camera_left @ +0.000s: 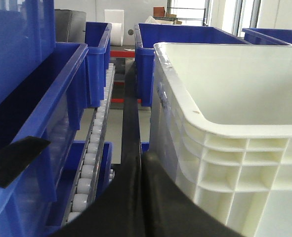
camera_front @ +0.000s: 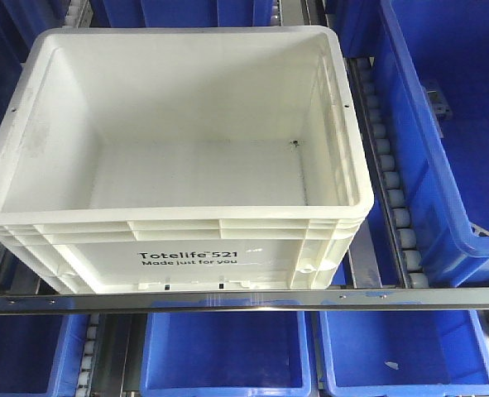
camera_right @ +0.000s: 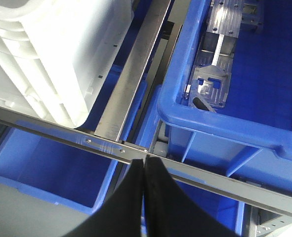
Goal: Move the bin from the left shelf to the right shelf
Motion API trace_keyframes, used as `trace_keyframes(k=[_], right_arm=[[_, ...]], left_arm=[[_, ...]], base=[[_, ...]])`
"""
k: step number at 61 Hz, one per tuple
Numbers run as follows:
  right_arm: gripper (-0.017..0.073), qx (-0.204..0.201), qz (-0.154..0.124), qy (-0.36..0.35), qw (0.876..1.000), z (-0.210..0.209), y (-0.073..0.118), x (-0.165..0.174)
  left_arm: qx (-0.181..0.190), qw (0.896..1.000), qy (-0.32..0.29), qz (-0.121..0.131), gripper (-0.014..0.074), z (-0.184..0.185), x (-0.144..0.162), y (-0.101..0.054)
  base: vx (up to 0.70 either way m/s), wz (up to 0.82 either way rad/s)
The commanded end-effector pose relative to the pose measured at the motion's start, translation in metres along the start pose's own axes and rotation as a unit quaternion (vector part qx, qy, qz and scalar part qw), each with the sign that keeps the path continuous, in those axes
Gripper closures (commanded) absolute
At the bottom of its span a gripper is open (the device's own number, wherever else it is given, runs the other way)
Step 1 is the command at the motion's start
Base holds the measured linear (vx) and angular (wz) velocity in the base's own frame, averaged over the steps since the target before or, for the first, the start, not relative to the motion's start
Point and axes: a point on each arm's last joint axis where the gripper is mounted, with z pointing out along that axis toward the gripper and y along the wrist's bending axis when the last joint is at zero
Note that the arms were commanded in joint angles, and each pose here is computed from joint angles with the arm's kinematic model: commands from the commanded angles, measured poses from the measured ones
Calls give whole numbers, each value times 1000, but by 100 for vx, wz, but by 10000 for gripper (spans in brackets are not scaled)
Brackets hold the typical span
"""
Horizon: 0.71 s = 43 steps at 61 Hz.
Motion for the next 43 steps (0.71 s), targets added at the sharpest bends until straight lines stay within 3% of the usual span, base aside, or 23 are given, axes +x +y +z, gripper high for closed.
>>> trace_keyframes(k=[1, 29, 35, 43], right_arm=[[568, 5, -6, -35, 999, -4, -1, -11], [568, 10, -4, -38, 999, -4, -2, -10], [568, 28, 14, -80, 996, 3, -2, -5], [568, 68, 33, -171, 982, 25, -1, 13]], left_arm=[[-1, 998, -55, -1, 600, -2, -15, 0], [-1, 998, -55, -1, 600, -2, -15, 0], [-1, 998, -55, -1, 600, -2, -15, 0], [-1, 998, -55, -1, 600, -2, -15, 0]], base=[[0, 0], [0, 0], [0, 0], [0, 0]])
